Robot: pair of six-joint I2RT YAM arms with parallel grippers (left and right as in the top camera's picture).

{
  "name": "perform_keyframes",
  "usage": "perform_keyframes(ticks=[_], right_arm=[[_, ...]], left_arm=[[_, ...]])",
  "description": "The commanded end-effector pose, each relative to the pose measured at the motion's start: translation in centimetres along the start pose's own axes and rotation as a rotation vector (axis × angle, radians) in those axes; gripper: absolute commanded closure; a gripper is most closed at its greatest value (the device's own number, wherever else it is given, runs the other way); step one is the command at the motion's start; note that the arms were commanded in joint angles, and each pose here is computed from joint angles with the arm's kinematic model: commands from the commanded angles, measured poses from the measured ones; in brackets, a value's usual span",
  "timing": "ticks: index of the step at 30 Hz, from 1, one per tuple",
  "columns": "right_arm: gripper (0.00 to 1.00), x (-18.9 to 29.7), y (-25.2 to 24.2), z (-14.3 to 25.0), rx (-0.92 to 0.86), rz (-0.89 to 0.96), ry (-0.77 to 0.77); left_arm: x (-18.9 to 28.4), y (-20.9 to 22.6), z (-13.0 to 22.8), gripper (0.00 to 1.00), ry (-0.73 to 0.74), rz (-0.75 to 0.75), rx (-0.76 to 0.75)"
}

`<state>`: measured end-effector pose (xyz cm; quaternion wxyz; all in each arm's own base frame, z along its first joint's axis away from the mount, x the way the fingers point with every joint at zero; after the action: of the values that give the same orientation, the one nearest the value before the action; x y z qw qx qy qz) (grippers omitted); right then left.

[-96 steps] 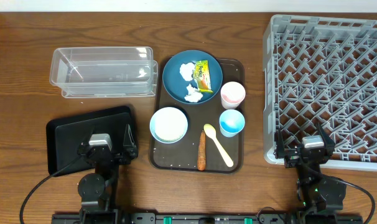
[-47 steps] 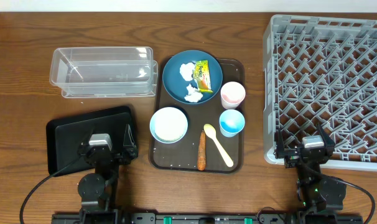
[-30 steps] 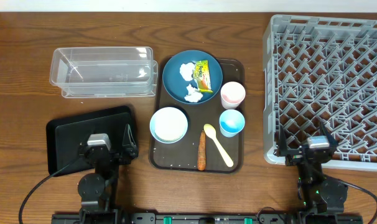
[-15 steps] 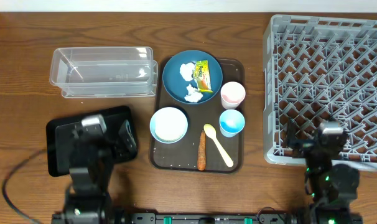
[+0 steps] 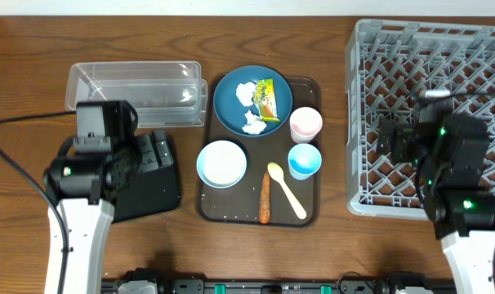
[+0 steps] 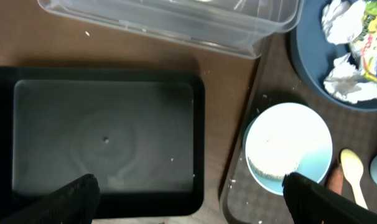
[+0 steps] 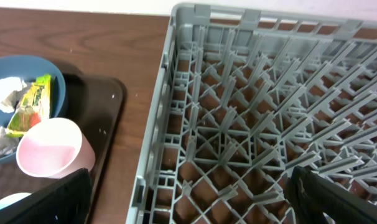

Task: Sort waste into correct bins and load items into the dishwasher rack
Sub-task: 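Reach the left gripper to the blue plate and grasp crumpled tissue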

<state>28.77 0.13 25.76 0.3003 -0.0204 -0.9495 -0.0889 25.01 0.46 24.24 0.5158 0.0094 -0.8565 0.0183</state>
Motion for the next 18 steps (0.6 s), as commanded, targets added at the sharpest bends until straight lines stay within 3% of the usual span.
perform_keyframes(ticks=[1, 12, 18], right_arm=[[0.01, -0.1, 0.7, -0.3, -0.005, -0.027, 0.023], [0.01, -0.1, 0.9, -0.7, -0.008, -0.034, 0.004], [0.01, -0.1, 0.9, -0.6, -0.008, -0.034, 0.005]], left_arm=[[0.0, 0.1, -0.3, 0.04, 0.012, 0.000, 0.017], [-0.5, -2.7, -5.0, 0.07, -0.189, 0.153, -0.030], [-2.7, -6.6, -8.4, 0.08, -0.266, 0.218, -0.127]])
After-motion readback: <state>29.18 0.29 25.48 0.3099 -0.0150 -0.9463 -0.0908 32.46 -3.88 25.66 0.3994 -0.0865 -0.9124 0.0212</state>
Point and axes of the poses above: each gripper's point midway between its finger pads, its own x axis back along the fingers, its own y axis along the line the jaws close on, z = x × y, the point moved 5 cm from there along x, back along the fingers, and after that the axes turned 12 degrees about -x, right-handed, at the moved point
